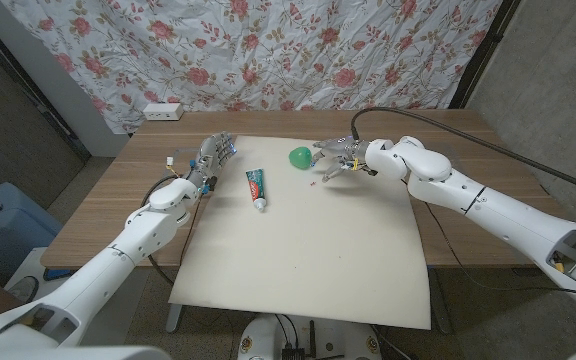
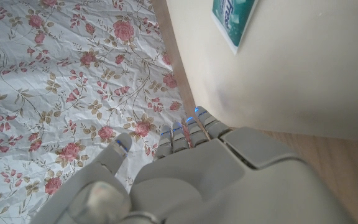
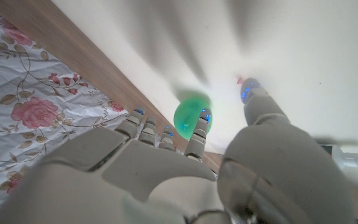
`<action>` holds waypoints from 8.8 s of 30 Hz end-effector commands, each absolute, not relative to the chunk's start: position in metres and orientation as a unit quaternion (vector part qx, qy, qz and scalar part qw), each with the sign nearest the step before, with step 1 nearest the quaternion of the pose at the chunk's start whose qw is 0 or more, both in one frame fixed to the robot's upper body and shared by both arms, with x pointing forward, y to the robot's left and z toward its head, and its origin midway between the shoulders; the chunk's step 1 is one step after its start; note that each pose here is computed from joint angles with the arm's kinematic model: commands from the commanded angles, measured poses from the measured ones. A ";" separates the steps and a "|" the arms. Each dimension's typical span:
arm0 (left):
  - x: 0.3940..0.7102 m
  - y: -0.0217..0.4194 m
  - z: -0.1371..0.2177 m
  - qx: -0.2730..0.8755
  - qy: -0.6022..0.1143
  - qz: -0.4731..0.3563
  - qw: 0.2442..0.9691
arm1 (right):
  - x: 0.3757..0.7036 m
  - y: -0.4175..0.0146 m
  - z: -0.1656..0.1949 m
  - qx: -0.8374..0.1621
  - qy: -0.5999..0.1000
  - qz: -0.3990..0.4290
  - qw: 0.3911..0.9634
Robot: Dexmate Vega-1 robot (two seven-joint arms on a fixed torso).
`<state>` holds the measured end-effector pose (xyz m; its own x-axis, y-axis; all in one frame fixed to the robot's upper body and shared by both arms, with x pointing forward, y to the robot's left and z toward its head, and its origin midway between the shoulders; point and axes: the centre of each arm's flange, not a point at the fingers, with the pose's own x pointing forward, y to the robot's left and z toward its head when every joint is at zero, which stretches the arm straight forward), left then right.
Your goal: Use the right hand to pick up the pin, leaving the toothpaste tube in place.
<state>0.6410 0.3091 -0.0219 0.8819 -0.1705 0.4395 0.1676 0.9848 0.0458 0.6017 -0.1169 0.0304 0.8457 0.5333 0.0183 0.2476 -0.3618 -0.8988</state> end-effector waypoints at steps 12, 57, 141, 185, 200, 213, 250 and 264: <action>0.644 0.307 -0.029 0.006 -0.212 -0.097 0.972 | 0.607 -0.111 0.015 -0.816 -0.226 0.148 0.511; 0.648 0.309 -0.038 0.006 -0.197 -0.099 0.975 | 0.617 -0.096 0.008 -0.811 -0.234 0.148 0.515; 0.642 0.313 -0.047 0.007 -0.185 -0.098 0.978 | 0.631 -0.104 -0.019 -0.793 -0.311 0.075 0.518; 0.627 0.317 -0.057 0.004 -0.189 -0.089 0.978 | 0.619 -0.108 -0.008 -0.774 -0.308 0.077 0.549; 0.609 0.319 -0.055 0.019 -0.200 -0.075 0.977 | 0.615 -0.111 0.000 -0.754 -0.316 0.084 0.570; 0.589 0.309 -0.036 0.077 -0.229 -0.066 0.968 | 0.609 -0.120 0.003 -0.737 -0.330 0.075 0.586; 0.544 0.260 -0.017 0.330 -0.280 -0.067 0.899 | 0.600 -0.126 0.000 -0.708 -0.337 0.032 0.620; 0.537 0.247 -0.026 0.443 -0.281 -0.077 0.848 | 0.596 -0.123 -0.004 -0.702 -0.332 0.017 0.630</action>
